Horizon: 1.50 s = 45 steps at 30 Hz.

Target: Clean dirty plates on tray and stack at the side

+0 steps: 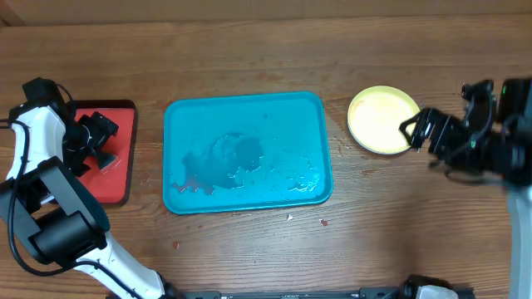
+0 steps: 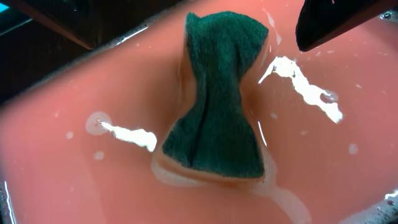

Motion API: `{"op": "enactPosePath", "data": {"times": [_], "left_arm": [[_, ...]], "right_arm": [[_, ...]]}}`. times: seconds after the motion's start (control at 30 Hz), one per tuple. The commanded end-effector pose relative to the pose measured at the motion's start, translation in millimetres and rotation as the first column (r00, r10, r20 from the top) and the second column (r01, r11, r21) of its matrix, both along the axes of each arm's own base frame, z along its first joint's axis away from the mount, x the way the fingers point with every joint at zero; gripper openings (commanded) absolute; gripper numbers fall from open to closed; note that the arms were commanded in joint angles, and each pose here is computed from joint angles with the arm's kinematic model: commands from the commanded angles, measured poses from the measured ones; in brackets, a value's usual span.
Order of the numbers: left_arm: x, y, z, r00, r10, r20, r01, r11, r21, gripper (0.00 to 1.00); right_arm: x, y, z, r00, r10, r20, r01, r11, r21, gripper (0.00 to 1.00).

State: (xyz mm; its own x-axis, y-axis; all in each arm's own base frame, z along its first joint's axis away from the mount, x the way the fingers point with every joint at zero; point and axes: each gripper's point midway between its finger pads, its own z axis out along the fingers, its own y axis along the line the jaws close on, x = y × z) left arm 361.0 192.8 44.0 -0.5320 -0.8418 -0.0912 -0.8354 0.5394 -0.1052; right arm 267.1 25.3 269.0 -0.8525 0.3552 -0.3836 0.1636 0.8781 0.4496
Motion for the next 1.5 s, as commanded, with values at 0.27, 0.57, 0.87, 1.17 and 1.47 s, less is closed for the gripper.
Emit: {"op": "enactPosePath", "data": {"times": [0.27,0.57,0.87,1.17,1.47], "left_arm": [[2,2,-3,1.0,-0.004,0.0,0.004,1.0,-0.006,1.0],[2,2,-3,1.0,-0.004,0.0,0.004,1.0,-0.006,1.0],[2,2,-3,1.0,-0.004,0.0,0.004,1.0,-0.006,1.0],[2,3,-3,1.0,-0.004,0.002,0.004,1.0,-0.003,1.0],[2,3,-3,1.0,-0.003,0.001,0.003,1.0,-0.002,1.0]], "right_arm": [[-57,35,37,0.983,0.121,0.14,-0.121,0.993,-0.006,1.0],[-65,33,16,0.993,0.117,0.027,-0.117,0.993,0.001,1.0],[-50,54,0,0.872,0.199,0.447,-0.21,0.977,-0.026,1.0],[-57,58,-26,0.56,0.235,0.794,-0.193,0.97,-0.151,1.0],[-40,59,-57,0.404,0.227,0.886,-0.148,0.972,-0.181,1.0]]}}
